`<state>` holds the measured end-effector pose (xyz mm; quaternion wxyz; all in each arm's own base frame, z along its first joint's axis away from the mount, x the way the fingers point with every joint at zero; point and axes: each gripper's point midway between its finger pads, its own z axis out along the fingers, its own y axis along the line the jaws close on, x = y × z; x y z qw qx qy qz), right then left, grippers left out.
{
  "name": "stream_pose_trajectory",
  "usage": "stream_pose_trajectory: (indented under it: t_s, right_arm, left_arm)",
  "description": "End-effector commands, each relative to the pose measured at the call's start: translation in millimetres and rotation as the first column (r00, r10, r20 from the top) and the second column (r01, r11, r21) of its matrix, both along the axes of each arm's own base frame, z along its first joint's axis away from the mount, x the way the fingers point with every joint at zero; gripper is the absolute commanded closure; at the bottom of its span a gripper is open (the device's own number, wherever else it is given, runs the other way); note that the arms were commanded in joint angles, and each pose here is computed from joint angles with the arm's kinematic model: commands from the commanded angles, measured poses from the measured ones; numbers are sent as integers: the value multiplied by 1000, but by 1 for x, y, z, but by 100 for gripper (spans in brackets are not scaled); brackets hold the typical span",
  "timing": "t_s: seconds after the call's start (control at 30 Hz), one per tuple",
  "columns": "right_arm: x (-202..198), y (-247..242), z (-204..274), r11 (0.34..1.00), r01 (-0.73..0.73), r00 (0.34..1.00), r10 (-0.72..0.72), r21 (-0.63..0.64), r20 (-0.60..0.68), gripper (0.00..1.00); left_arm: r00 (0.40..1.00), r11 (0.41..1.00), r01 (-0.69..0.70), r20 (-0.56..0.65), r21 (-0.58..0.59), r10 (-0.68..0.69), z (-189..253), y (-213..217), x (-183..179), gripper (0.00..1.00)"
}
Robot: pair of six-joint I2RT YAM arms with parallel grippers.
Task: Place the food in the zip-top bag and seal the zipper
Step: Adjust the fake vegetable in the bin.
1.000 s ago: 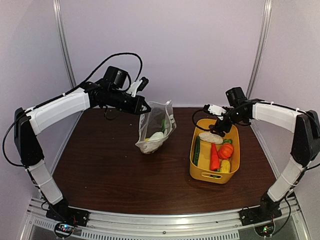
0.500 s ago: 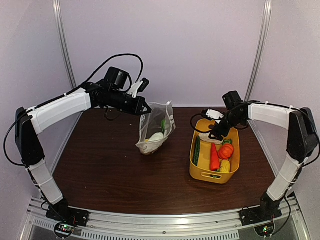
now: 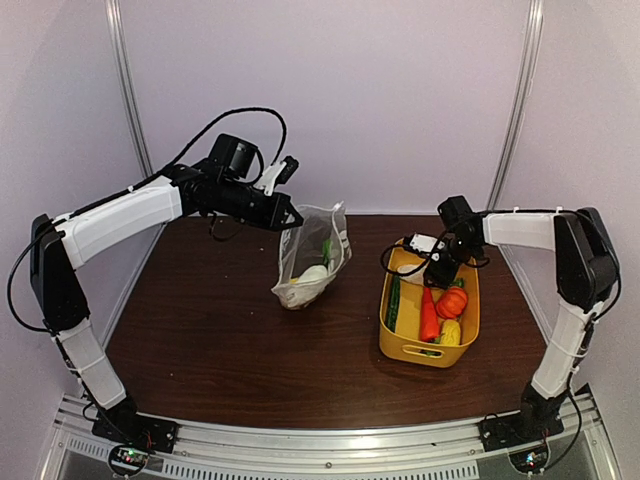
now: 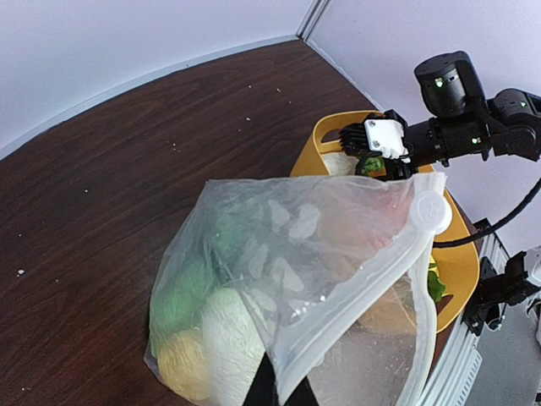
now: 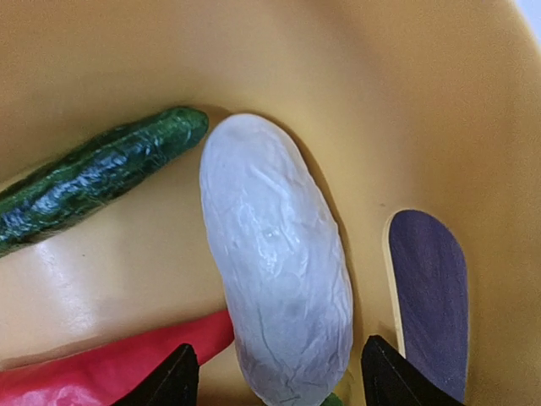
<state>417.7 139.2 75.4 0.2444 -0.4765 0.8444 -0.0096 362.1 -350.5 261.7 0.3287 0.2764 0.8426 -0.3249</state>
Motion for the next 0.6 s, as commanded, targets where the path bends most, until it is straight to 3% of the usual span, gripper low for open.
stream_pose_trajectory:
  t_s: [0.0,0.43,0.57]
  right_arm:
    - [6,-16,-18,997,31,999,-32,-65,-13,33]
    - [10,-14,-42,999,41,995,-43,-25,-89,28]
    - [-7,-1,-35,999,-28,986,34,38,-163,31]
  left_arm:
    - [1000,1000,-3,24,-29,4,5,-2,7,100]
    - [1000,1000,5,9,-28,-5,-1,-4,7,100]
    - [1000,1000,8,7,-30,-7,-1,-5,7,100]
